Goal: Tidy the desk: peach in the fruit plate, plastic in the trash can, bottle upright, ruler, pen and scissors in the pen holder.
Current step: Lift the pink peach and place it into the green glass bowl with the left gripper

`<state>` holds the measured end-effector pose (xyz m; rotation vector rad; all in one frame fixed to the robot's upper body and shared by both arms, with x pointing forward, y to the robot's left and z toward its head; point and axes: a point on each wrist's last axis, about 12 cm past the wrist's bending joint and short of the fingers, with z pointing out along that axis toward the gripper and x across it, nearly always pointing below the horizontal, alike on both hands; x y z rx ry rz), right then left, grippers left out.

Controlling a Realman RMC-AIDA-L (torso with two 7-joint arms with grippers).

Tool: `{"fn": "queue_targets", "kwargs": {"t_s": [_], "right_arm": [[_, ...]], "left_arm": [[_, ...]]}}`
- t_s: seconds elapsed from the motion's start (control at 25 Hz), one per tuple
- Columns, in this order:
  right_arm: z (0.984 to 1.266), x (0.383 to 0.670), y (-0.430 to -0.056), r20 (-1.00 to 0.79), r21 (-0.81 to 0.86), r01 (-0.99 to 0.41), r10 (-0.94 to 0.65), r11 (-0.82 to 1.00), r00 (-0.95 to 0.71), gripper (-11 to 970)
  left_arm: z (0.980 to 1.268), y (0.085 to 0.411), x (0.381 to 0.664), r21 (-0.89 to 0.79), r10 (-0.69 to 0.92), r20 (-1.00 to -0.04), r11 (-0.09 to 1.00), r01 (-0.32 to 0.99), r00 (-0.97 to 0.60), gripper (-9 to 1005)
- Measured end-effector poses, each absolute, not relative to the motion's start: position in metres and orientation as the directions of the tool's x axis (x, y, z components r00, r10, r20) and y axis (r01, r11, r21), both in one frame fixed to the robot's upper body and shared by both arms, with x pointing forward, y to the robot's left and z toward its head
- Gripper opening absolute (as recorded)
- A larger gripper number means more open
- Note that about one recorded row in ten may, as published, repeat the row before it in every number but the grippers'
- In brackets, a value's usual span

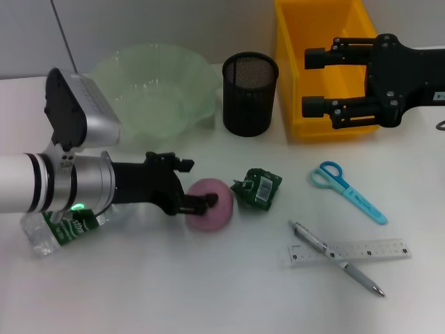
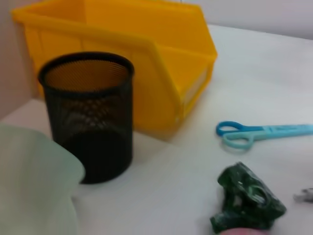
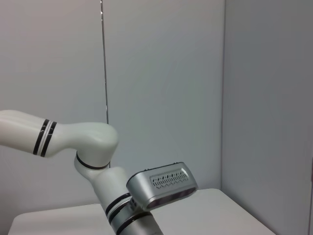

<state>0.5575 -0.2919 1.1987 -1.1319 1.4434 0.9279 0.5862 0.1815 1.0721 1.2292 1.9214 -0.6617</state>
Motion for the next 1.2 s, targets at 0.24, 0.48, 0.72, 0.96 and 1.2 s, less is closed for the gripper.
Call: {"fn": "queue_targets", "kwargs": {"t_s": [0.24, 0.48, 0.72, 0.96, 1.2], "right_arm": [[1.199, 0.558, -0.293, -0.985, -0.021, -0.966, -0.169, 0.258, -0.023, 753], [1.199, 0.558, -0.292, -0.985, -0.021, -0.966, -0.169, 0.257, -0.024, 752], [1.199, 0.558, -0.292, -0.985, -0.02, -0.967, -0.169, 0.255, -0.024, 752], [1.199, 0.557, -0.293, -0.985, -0.021, -0.966, -0.17, 0.257, -0.024, 752], [1.2, 0.558, -0.293, -0.985, -0.024, -0.966, -0.172, 0.258, -0.021, 753]], "left_arm": [[1.072, 0.182, 0.579, -0.068, 0.528, -0.806, 0.365, 0.928, -0.267, 828], [1.071, 0.181, 0.577, -0.071, 0.532, -0.805, 0.352, 0.933, -0.262, 828], [1.071, 0.18, 0.576, -0.075, 0.536, -0.804, 0.34, 0.937, -0.259, 827], [1.071, 0.179, 0.574, -0.084, 0.536, -0.804, 0.327, 0.941, -0.258, 826], [1.071, 0.177, 0.572, -0.093, 0.535, -0.805, 0.31, 0.946, -0.255, 790]]}}
